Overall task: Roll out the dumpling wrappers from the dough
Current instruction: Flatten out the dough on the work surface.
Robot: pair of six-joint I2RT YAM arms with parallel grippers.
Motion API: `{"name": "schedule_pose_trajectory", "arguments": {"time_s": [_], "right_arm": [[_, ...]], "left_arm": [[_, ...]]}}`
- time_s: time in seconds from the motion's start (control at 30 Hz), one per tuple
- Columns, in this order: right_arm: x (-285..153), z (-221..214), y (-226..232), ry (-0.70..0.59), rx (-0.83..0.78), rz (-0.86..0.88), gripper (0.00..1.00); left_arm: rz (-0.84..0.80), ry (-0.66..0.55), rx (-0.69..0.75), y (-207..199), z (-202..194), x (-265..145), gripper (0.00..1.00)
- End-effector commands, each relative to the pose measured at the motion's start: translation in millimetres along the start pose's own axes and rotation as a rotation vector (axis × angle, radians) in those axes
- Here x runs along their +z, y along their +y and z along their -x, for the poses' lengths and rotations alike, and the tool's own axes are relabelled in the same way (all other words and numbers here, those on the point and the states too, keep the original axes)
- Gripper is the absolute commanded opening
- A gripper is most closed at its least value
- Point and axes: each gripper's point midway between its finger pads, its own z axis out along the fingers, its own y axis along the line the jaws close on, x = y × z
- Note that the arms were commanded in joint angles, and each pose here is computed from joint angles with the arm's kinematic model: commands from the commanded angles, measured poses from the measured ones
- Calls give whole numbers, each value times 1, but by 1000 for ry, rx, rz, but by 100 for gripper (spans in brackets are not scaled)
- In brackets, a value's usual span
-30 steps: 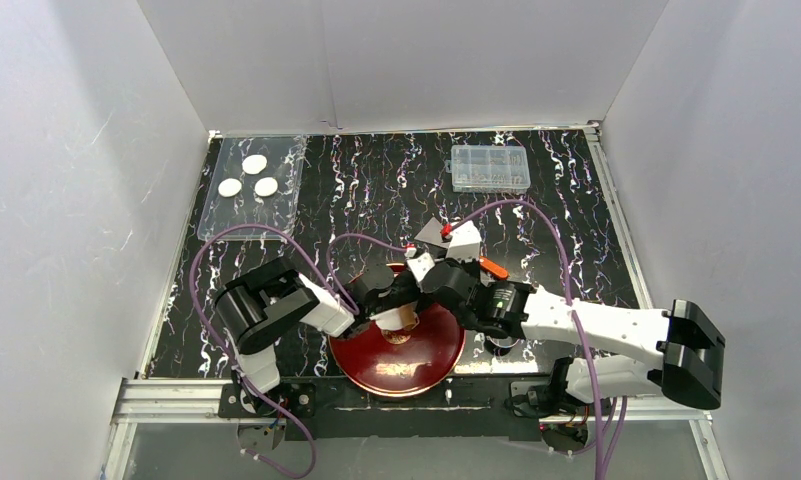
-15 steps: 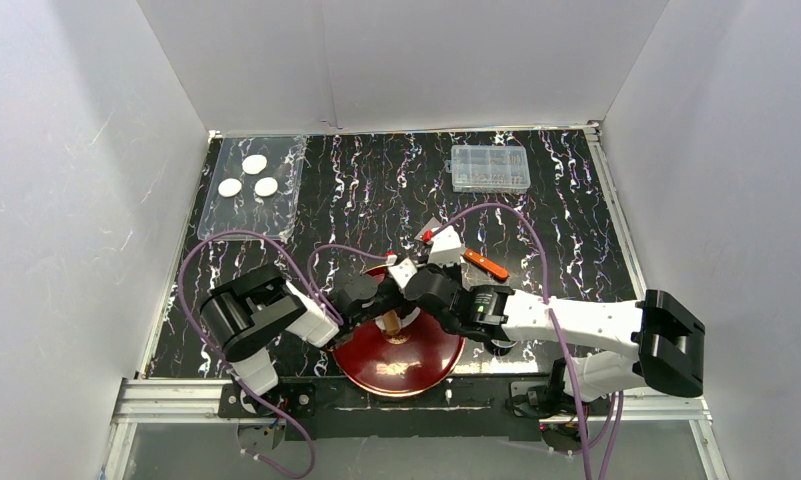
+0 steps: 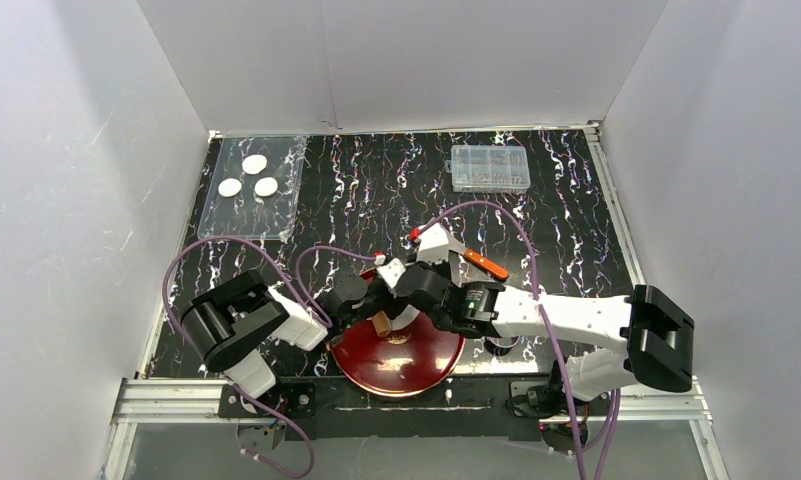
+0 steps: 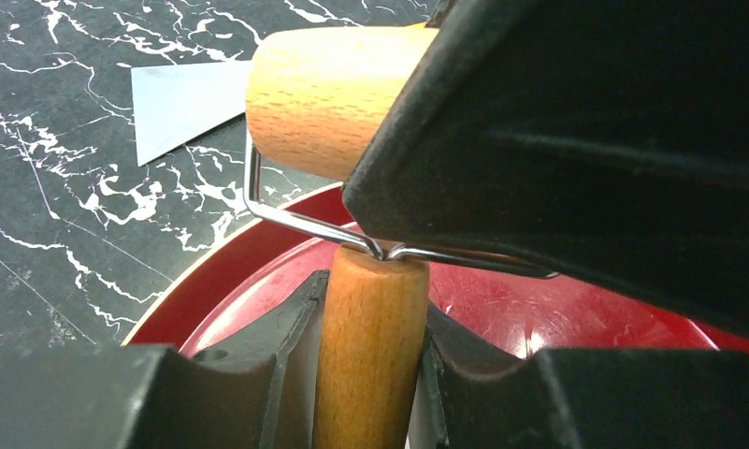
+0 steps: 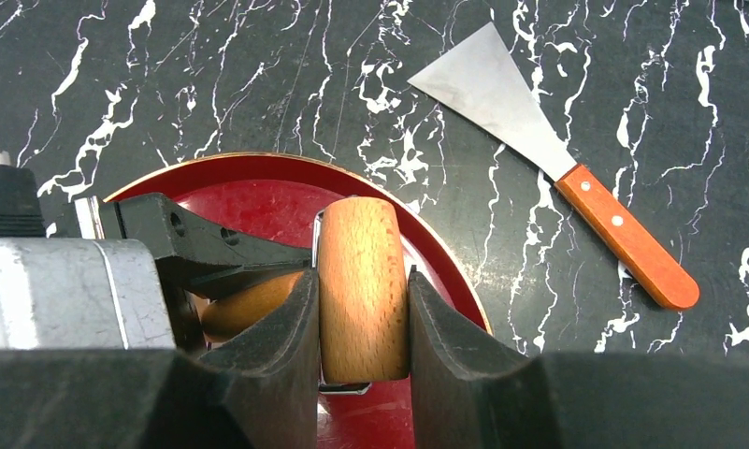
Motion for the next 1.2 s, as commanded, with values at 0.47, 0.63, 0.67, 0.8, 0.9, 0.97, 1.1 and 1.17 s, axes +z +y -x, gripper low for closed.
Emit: {"name": "schedule_pose_trajectory", "arguments": {"time_s": [0.47, 0.63, 0.67, 0.8, 0.9, 0.97, 1.1, 1.17], "right_arm": [[-49, -9, 51, 78, -277, 354, 1], [-41, -24, 49, 86, -243, 334, 1], [-40, -27, 48, 90, -243, 331, 1], [-38, -44, 44, 116, -242, 317, 1], [-42, -49, 34, 124, -234, 290, 1], [-44, -51, 26, 120, -227, 270, 1], [-48, -54, 17, 109, -215, 260, 1], [-50, -54, 15, 100, -208, 258, 1]], "left_arm": [[-143, 8, 112, -42, 28, 66, 0], [-154, 42, 90, -51, 10, 69, 0], [-152, 49, 85, -52, 6, 70, 0], [-160, 81, 53, -58, -8, 73, 0], [-159, 104, 30, -62, -17, 77, 0], [-153, 108, 11, -65, -19, 81, 0], [-142, 122, -6, -68, -29, 89, 0], [-135, 128, -10, -70, -33, 91, 0]]}}
